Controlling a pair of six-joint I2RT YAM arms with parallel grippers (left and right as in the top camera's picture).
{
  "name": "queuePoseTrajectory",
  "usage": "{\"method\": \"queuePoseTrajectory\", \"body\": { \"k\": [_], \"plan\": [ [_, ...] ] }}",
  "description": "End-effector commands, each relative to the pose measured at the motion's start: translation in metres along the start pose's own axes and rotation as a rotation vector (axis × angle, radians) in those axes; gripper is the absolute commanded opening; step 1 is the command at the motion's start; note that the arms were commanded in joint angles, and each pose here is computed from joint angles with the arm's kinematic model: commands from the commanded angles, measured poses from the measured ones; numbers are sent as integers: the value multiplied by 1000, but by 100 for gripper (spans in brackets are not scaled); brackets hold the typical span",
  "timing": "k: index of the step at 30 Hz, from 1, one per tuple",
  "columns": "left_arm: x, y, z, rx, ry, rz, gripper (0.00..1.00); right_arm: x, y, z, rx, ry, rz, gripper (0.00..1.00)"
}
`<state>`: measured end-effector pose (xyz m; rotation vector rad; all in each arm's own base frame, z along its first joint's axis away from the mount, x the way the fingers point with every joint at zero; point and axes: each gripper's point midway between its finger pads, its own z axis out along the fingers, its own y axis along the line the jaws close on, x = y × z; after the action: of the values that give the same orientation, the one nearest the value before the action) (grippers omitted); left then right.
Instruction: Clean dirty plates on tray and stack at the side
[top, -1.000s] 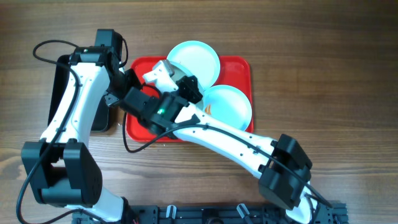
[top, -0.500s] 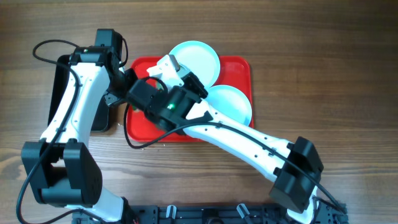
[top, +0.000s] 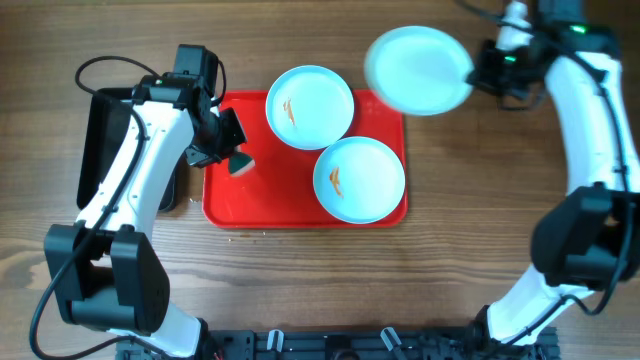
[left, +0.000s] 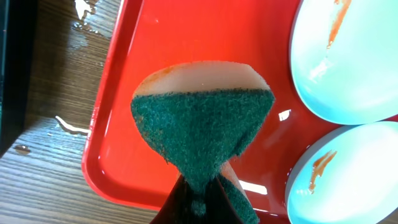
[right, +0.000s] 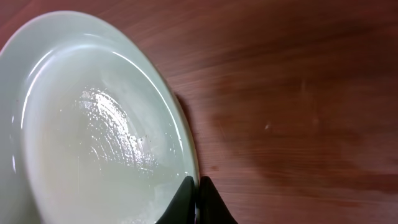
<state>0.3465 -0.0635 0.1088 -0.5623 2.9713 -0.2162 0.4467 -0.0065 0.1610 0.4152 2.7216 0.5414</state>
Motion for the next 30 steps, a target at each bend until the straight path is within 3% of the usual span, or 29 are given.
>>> {"method": "queuePoseTrajectory", "body": {
  "k": [1, 6, 7, 8, 9, 13, 16, 19, 21, 24, 30],
  "plan": [
    [3, -5, 5, 8, 13, 33, 4, 18, -48, 11, -47, 33, 108, 4],
    [4, -4, 5, 5, 20, 32, 4, 41, -105, 46, 36, 19, 251, 4],
    [4, -4, 5, 5, 19, 32, 4, 42, -107, 46, 48, 20, 260, 20],
    [4, -4, 5, 5, 19, 32, 4, 43, -107, 45, 50, 27, 266, 48],
    [4, -4, 5, 5, 19, 32, 4, 48, -106, 44, 53, 46, 284, 55],
    [4, -4, 5, 5, 18, 33, 4, 40, -77, 16, -6, 33, 221, 54],
    [0, -6, 5, 15, 1, 34, 4, 32, 13, -16, -237, -29, -16, 55],
    [0, -7, 5, 19, 0, 34, 4, 51, 103, 14, -257, -33, -237, 56],
    [2, -6, 5, 13, 9, 34, 4, 76, 163, 62, -183, -58, -373, 58],
    [8, -2, 4, -2, 36, 31, 4, 80, 164, 102, 72, -170, -351, 63],
    [9, -2, 4, -4, 39, 30, 4, 95, 153, 163, 94, -95, -390, 64]
  ]
}}
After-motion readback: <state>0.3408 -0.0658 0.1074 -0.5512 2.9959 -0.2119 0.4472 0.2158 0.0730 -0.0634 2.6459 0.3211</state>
